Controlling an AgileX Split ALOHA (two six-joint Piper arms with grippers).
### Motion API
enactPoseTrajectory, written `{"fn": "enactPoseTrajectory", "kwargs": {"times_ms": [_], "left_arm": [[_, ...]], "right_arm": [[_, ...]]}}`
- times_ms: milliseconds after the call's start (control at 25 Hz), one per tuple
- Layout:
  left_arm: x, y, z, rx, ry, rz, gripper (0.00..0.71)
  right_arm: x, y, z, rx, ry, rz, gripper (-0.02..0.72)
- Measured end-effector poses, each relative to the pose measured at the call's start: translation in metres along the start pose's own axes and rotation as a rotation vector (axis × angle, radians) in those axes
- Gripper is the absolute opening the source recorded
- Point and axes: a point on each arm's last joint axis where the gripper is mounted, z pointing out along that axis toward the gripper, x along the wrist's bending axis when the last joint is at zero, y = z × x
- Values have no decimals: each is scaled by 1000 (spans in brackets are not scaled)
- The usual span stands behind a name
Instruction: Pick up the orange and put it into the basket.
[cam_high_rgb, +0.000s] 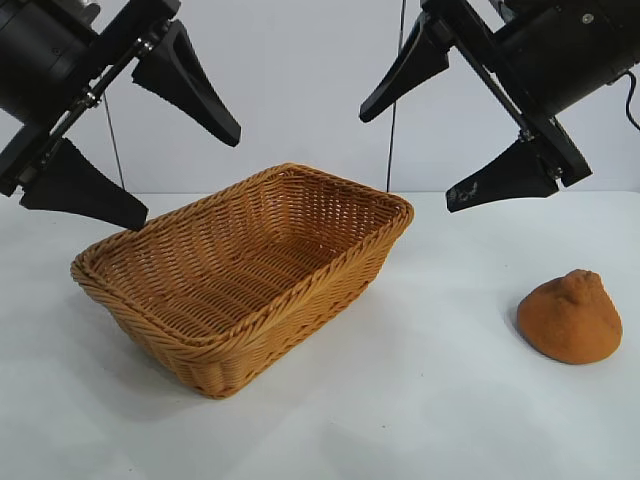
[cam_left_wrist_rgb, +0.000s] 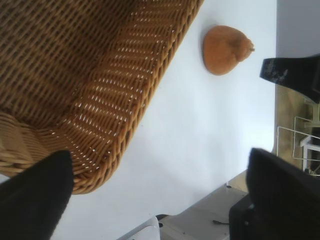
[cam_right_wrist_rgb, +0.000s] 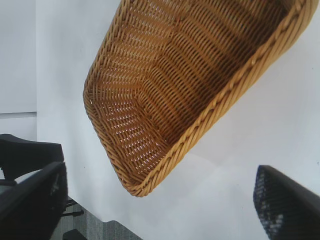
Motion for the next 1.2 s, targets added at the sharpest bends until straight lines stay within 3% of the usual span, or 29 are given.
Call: {"fn": "enactPoseTrajectory", "kwargs": {"times_ms": [600,760,840,1000,1200], "left_arm": [[0,1,0,-11,0,-3,666],[8,6,-10,-33,16,-29,666],[12,6,-22,-48,49,-57,666],[14,0,-47,-81,180,-119,666],[12,-9,-62,-150,308,-296,666]], "right_arm": [[-1,2,0,-19,-8,15,694],[-1,2,0,-22,-10,15,694],[-1,2,0,-22,-12,16,694],[-1,2,0,-22,-14,21,694],[-1,2,0,-22,-14,22,694]]}}
